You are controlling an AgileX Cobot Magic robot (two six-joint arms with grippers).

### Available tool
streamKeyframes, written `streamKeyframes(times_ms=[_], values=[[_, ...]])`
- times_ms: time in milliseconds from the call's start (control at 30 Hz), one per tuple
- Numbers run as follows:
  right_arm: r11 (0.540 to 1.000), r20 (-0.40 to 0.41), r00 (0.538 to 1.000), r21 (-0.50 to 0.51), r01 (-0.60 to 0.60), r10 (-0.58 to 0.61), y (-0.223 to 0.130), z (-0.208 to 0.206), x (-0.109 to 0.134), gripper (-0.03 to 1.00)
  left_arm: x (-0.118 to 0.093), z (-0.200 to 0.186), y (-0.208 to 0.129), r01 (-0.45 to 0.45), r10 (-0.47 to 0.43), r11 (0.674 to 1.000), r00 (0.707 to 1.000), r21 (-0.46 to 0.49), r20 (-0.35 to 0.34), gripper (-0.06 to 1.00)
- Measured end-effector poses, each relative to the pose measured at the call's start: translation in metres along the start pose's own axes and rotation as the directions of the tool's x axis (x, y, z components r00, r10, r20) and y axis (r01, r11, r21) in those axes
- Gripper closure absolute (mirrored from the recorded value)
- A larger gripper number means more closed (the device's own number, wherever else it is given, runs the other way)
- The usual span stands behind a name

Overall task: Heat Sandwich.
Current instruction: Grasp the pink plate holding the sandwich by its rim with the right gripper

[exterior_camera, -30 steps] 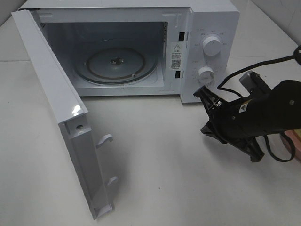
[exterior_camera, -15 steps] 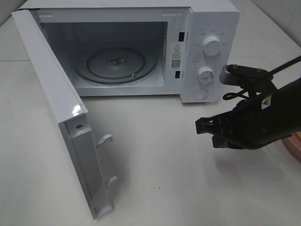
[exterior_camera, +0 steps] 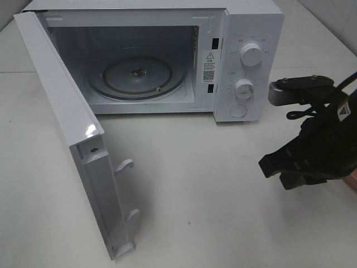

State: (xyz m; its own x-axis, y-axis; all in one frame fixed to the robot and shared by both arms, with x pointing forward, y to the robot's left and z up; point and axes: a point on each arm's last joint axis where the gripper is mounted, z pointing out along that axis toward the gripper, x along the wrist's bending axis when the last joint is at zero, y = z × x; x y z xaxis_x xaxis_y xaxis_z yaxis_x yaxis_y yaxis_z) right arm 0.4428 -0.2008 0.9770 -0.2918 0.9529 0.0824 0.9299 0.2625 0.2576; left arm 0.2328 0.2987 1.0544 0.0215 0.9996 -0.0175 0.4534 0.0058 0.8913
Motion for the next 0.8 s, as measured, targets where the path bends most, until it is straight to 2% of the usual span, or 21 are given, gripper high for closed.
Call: streamKeyframes(times_ms=[233, 533, 567, 667, 700, 800], values=[[0.999, 0.075, 0.996, -0.003, -0.04, 0.04, 0.01, -0.01, -0.025, 0.83, 0.0, 0.0, 0.0, 0.0, 0.0, 1.0, 1.0, 0.0, 0.0, -0.05], [0.986, 0.207, 0.965, -0.068, -0.152, 0.163, 0.013, -0.019, -0.083, 0.78, 0.0, 0.0, 0.0, 0.0, 0.0, 1.0, 1.0, 0.0, 0.0, -0.05], [0.986, 0.207, 0.965, -0.068, -0.152, 0.163, 0.013, -0.019, -0.083, 0.78, 0.0, 0.0, 0.0, 0.0, 0.0, 1.0, 1.0, 0.0, 0.0, -0.05], [0.983, 0.22, 0.959, -0.071, -0.169, 0.181, 0.012, -0.02, -0.089, 0.67, 0.0, 0.0, 0.0, 0.0, 0.0, 1.0, 1.0, 0.0, 0.0, -0.05], [0.983, 0.22, 0.959, -0.071, -0.169, 0.181, 0.012, -0.02, -0.089, 0.67, 0.0, 0.0, 0.0, 0.0, 0.0, 1.0, 1.0, 0.0, 0.0, -0.05], [0.981, 0.226, 0.955, -0.076, -0.178, 0.191, 0.012, -0.021, -0.093, 0.4, 0.0, 0.0, 0.0, 0.0, 0.0, 1.0, 1.0, 0.0, 0.0, -0.05]])
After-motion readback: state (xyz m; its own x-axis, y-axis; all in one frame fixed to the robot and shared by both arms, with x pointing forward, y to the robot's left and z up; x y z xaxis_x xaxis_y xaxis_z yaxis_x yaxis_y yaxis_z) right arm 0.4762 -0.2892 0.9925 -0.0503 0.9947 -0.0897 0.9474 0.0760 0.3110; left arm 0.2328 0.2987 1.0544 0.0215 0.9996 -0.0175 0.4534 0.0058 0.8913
